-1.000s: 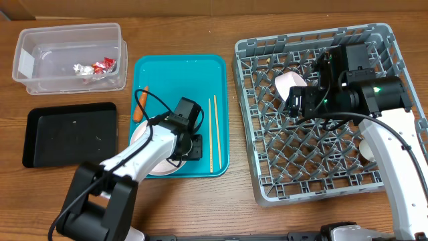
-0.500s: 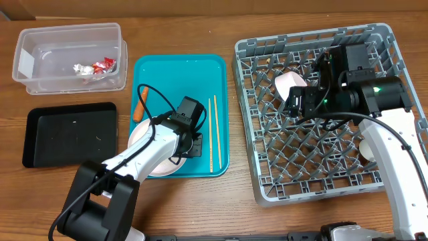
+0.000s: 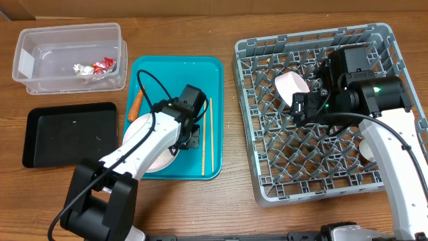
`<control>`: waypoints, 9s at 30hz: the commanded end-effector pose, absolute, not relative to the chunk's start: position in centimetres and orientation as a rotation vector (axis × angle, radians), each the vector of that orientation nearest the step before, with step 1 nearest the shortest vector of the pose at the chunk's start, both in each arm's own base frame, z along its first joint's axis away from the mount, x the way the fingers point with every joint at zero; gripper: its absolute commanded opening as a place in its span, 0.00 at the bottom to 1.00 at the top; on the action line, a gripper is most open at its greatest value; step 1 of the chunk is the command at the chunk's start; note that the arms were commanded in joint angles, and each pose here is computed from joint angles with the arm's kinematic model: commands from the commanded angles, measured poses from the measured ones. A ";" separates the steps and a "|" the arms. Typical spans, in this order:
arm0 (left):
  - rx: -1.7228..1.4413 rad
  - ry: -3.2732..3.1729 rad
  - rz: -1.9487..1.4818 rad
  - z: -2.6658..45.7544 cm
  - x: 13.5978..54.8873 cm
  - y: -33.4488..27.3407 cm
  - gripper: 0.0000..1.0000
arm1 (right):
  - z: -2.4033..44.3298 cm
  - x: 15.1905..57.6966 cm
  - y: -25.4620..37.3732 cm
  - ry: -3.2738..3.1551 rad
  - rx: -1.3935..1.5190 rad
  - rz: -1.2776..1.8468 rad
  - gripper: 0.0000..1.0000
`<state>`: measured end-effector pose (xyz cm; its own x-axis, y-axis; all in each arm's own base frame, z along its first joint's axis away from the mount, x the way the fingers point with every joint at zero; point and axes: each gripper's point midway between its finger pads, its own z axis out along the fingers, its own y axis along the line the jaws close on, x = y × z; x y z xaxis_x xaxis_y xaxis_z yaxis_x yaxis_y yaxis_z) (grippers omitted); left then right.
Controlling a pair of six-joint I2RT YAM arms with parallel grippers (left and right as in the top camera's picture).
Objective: Sort waste into correct bins and load items into the dishwasher
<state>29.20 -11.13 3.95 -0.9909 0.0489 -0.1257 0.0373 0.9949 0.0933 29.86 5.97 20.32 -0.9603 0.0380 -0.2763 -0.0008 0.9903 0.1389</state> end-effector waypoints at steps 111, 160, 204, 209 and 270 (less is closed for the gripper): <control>0.070 3.075 -0.451 7.6 33.9 -21.8 0.04 | 21.1 30.6 5.6 2.811 0.042 0.171 1.00; -0.638 2.791 -0.284 23.3 31.7 4.3 0.61 | 3.6 33.0 25.3 2.985 -0.277 0.154 0.73; -0.631 2.787 -0.283 22.7 32.0 4.4 0.61 | 34.2 36.5 -9.1 1.846 0.771 -1.057 0.04; -0.630 2.783 -0.283 22.7 32.1 4.4 0.61 | 35.6 35.0 -15.4 1.667 0.988 -1.178 0.04; -0.627 2.775 -0.287 22.8 32.3 4.4 0.66 | 17.4 32.6 17.3 2.862 -0.332 0.603 0.36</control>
<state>32.35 4.61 23.07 -0.8532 -0.4676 -0.2312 -0.4090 0.8747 -0.2599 34.52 14.47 18.56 -0.9578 -0.0904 -0.2729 -0.1785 0.9312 0.3180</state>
